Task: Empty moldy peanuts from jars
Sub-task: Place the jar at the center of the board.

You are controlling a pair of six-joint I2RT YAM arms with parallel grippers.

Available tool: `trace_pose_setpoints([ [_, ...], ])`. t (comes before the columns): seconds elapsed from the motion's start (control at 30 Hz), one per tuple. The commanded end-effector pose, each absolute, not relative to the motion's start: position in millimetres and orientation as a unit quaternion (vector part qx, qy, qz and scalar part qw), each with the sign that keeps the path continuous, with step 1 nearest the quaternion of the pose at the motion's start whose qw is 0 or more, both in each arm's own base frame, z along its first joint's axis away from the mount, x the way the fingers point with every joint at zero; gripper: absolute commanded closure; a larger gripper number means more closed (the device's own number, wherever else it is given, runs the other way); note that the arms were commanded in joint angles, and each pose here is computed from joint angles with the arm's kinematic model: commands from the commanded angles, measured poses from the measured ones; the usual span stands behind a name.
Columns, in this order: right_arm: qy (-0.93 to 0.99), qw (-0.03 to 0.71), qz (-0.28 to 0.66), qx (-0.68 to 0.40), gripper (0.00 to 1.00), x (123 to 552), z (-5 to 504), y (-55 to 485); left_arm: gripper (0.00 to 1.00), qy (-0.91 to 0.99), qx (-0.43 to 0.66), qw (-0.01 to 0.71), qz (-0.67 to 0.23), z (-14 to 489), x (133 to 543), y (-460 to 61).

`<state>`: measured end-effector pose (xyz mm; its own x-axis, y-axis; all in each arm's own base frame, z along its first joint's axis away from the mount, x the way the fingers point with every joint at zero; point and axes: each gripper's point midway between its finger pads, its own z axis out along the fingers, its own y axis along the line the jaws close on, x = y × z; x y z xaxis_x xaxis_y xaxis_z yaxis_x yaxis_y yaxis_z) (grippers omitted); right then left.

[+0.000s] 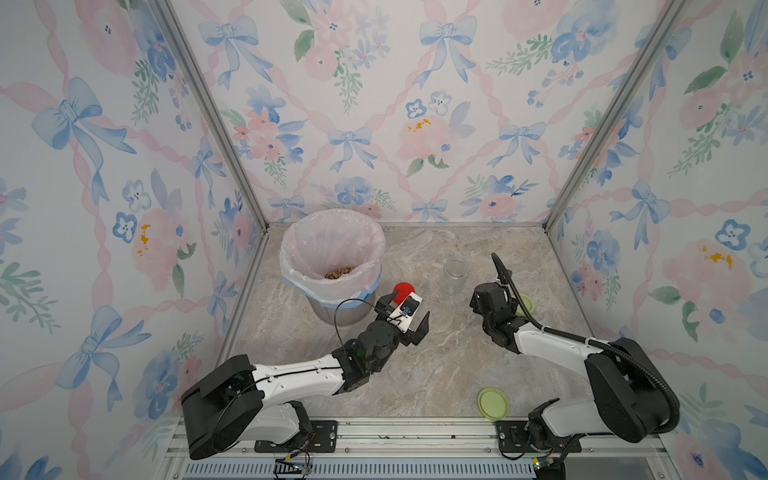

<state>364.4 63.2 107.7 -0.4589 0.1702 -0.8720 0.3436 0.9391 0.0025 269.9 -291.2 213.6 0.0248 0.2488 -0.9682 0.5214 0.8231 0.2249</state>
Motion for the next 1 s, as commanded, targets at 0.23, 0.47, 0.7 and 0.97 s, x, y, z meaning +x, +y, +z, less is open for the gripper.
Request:
trace_pose_setpoints([
  [0.23, 0.84, 0.508, -0.087, 0.168, 0.09, 350, 114, 58, 0.02, 0.693, 0.266, 0.662, -0.104, 211, 271, -288],
  [0.47, 0.838, 0.511, -0.088, 0.169, 0.02, 346, 116, 57, 0.02, 0.695, 0.269, 0.659, -0.098, 206, 272, -286],
  [0.7, 0.833, 0.523, -0.084, 0.162, 0.02, 345, 135, 59, 0.02, 0.697, 0.264, 0.66, -0.095, 204, 271, -281],
  [0.97, 0.823, 0.544, -0.078, 0.146, 0.03, 338, 170, 67, 0.02, 0.697, 0.251, 0.666, -0.088, 208, 271, -273],
])
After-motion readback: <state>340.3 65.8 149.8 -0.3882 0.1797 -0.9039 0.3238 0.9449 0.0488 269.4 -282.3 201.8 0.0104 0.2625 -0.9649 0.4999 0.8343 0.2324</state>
